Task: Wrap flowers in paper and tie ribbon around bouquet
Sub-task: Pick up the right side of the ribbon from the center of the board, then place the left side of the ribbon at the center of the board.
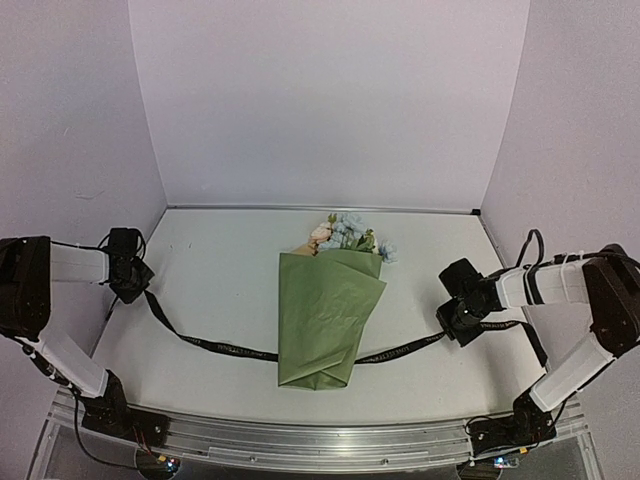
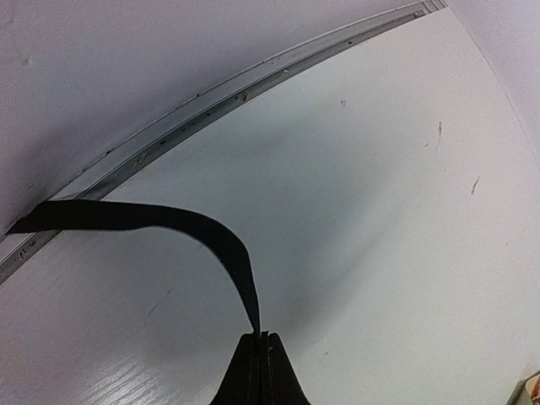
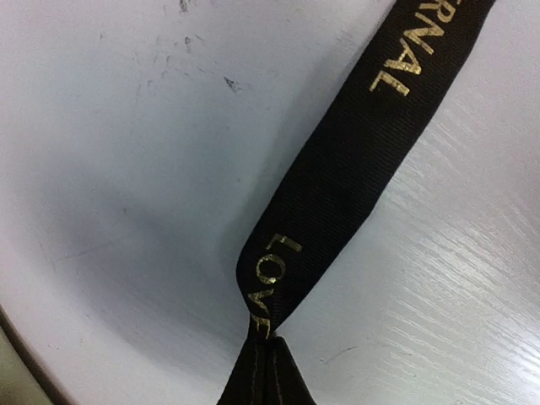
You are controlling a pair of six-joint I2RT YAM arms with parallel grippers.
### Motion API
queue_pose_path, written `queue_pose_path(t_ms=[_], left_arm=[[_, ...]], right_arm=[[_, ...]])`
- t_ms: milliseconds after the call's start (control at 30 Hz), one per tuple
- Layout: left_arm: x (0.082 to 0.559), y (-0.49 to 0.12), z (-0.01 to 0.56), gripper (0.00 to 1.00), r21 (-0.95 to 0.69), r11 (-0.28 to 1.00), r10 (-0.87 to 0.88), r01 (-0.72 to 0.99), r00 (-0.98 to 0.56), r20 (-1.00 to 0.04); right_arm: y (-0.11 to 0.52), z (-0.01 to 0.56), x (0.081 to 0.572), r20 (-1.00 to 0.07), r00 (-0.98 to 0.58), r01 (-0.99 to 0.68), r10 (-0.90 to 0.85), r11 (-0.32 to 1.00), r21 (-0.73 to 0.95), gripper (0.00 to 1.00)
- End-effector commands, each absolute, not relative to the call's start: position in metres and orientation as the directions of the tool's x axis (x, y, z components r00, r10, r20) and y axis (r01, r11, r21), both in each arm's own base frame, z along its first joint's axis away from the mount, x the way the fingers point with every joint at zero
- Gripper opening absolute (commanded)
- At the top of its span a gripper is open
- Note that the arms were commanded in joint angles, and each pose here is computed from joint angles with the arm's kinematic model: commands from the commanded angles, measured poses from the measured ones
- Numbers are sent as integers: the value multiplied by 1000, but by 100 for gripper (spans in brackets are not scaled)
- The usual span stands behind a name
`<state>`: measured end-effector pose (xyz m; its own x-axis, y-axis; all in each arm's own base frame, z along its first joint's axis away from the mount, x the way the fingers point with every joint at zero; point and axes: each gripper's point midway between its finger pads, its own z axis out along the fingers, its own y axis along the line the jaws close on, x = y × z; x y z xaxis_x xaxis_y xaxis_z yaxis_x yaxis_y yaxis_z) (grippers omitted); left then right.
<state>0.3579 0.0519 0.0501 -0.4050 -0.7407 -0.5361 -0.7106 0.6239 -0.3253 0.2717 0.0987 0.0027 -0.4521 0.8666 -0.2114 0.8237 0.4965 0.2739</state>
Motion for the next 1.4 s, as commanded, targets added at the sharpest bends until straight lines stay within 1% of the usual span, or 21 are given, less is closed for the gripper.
queue_pose_path(t_ms=[0, 267, 467, 600, 767, 1000, 1233, 1367], left_arm=[[394, 58, 87, 0, -402, 617, -740, -676, -325, -589], [417, 64, 107, 0, -412, 619, -729, -669, -295, -618], [434, 63, 114, 0, -427, 629, -728, -649, -301, -615], [437, 64, 113, 0, -426, 629, -729, -650, -303, -614], [441, 68, 102, 0, -412, 624, -731, -664, -311, -607], [448, 71, 99, 0, -424, 623, -737, -657, -311, -601], [462, 74, 112, 0, -458, 637, -731, -620, -298, -614], [468, 71, 129, 0, -490, 651, -723, -580, -277, -633]], right_arm=[[90, -21, 253, -151, -489, 841, 859, 510, 179, 0], [82, -5, 279, -152, -468, 834, 870, 492, 249, 0], [83, 6, 300, -149, -472, 821, 869, 495, 284, 0], [87, 12, 313, -144, -483, 809, 864, 503, 304, 0], [93, 29, 338, -177, -513, 767, 840, 541, 345, 0], [105, 55, 368, -197, -555, 716, 808, 585, 382, 0], [107, 64, 363, -201, -588, 692, 784, 616, 377, 0], [108, 62, 356, -203, -610, 678, 766, 637, 367, 0]])
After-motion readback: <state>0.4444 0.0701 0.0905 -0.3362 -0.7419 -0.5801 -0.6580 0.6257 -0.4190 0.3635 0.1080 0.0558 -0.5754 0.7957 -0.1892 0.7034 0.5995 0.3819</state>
